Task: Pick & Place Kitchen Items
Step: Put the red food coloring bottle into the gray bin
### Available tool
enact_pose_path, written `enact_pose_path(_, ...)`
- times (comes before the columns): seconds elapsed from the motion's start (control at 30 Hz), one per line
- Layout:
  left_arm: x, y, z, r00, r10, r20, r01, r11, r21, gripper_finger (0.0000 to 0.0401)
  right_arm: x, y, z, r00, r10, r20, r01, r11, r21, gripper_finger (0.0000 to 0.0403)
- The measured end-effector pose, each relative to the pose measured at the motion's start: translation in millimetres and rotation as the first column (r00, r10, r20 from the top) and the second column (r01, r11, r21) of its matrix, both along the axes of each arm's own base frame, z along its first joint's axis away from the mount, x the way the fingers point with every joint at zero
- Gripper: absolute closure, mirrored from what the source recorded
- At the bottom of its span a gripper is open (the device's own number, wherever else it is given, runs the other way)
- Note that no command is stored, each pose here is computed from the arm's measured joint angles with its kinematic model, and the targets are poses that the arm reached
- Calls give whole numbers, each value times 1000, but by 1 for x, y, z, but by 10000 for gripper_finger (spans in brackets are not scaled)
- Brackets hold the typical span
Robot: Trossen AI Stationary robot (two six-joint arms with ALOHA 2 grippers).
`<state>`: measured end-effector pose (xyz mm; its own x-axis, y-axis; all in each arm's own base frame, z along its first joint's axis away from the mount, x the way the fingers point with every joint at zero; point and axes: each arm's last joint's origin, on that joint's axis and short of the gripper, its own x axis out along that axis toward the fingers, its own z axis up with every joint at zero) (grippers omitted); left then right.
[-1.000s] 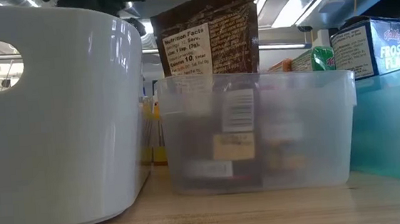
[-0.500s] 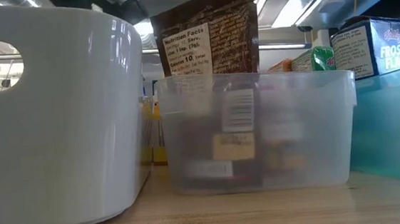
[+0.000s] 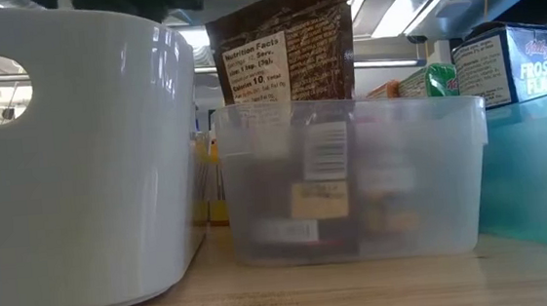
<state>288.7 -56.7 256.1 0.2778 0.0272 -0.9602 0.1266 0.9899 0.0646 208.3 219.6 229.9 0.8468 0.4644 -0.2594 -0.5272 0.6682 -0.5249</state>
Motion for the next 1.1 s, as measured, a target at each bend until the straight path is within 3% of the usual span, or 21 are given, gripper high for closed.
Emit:
enact_pose_path(0.27,4,3,-13,999,-22,37,24,998,-52,150,0,0,0,1000,1,0,-1,1000,-4,190)
enact_pose_path(1.1,13,13,-26,1000,-19,9,19,999,-39,150,0,0,0,1000,-2,1,2,1000,-5,190)
